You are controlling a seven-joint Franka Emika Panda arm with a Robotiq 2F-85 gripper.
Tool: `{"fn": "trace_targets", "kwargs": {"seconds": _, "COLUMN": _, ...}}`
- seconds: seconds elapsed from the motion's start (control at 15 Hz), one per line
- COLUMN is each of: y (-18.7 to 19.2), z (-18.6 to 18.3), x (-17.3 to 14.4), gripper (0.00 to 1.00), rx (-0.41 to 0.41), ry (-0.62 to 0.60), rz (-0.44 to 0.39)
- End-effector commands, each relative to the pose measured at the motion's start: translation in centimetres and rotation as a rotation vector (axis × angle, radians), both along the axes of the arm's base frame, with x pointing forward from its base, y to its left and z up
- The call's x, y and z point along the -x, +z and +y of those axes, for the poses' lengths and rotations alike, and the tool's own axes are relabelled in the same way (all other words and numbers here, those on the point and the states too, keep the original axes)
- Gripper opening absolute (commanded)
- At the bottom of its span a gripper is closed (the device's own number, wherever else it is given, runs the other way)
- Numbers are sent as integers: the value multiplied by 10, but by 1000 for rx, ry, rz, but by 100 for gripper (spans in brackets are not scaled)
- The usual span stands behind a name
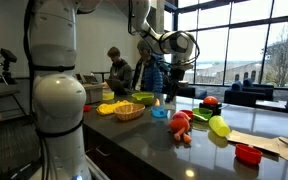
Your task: Move the white clip to the left
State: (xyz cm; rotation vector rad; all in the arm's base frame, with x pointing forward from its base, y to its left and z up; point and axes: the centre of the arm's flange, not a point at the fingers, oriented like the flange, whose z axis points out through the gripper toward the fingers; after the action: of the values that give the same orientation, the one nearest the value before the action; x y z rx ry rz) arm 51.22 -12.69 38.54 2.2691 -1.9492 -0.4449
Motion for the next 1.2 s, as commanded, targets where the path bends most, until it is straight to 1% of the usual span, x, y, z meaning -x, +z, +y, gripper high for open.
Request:
{"fn": "trace_targets", "kwargs": {"seconds": 0.0, "y": 3, "z": 14, "x": 6, "gripper": 16, "rx": -141, "ry": 144, "rz": -31}}
{"fn": "trace_targets", "kwargs": {"seconds": 0.27, "y": -10, "z": 18, "x": 2, "gripper": 16, "rx": -296, "ry": 303, "rz": -74}}
{"fn": "trace_targets", "kwargs": {"seconds": 0.33, "y": -17, "z": 16, "x": 1, "gripper": 16, "rx": -333, "ry": 342, "rz": -90}}
{"fn": "trace_targets", "kwargs": {"seconds": 0.67, "y": -53, "z": 32, "x": -1, "gripper": 16, "rx": -528, "ry": 538, "rz": -147}}
{"fn": "trace_targets", "kwargs": {"seconds": 0.73, "y": -62, "z": 23, "x": -5, "gripper": 16, "rx": -569, "ry": 575, "rz": -158}}
{"fn": "trace_targets", "kwargs": {"seconds": 0.93, "y": -82, "z": 18, "x": -7, "gripper": 16, "rx": -687, "ry": 690, "rz": -186}}
{"fn": "trace_targets", "kwargs": {"seconds": 1.13, "y": -86, "z": 6, "x": -2, "gripper": 16, "rx": -813, "ry": 799, "rz": -204}}
